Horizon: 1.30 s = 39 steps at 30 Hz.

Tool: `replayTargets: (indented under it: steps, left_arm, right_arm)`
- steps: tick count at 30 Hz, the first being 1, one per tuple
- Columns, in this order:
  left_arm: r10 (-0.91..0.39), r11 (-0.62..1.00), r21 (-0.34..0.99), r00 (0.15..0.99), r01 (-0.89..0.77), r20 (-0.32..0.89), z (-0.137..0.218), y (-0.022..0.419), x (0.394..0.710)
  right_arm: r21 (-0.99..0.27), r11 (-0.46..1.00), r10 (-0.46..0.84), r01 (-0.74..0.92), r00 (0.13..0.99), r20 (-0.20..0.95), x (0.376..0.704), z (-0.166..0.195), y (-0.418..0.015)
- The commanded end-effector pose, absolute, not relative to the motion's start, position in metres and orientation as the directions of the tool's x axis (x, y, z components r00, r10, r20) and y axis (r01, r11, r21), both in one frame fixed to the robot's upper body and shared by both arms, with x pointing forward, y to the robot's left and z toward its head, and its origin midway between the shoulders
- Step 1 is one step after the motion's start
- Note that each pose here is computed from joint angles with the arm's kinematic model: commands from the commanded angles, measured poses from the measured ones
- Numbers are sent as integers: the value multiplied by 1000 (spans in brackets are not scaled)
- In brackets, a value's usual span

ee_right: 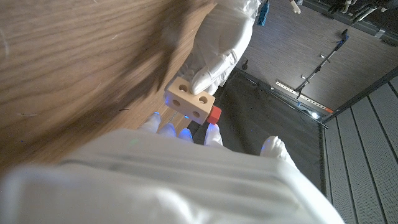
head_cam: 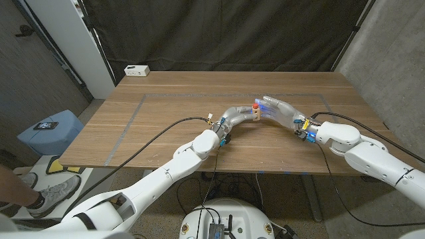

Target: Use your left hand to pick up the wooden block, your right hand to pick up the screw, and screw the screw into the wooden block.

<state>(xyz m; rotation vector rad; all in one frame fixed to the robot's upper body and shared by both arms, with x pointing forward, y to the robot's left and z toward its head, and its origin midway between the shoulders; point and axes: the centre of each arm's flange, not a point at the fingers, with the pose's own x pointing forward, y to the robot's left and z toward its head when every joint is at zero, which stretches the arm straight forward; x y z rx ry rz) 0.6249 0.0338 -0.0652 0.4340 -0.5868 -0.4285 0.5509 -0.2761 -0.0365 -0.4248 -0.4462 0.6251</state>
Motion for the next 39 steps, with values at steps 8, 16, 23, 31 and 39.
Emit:
replayTargets:
  steps: [8, 16, 23, 31, 39]
  left_arm:
    - [-502, 823, 502, 752, 264, 427, -63, 34, 630]
    - [-500, 825, 500, 753, 264, 427, -62, 35, 633]
    - [-501, 824, 502, 752, 263, 428, -60, 35, 636]
    - [-503, 823, 503, 751, 263, 429, -58, 34, 638]
    - [-505, 822, 503, 750, 267, 427, -58, 33, 638]
  right_arm:
    - [-507, 728, 638, -462, 728, 252, 552, -36, -275]
    - [-503, 730, 634, -463, 733, 246, 553, -37, -275]
    - [-494, 736, 629, -463, 739, 243, 554, -38, -276]
    - [-493, 738, 624, -460, 744, 240, 552, -38, -278]
    - [-489, 741, 620, -460, 748, 236, 549, -39, -279]
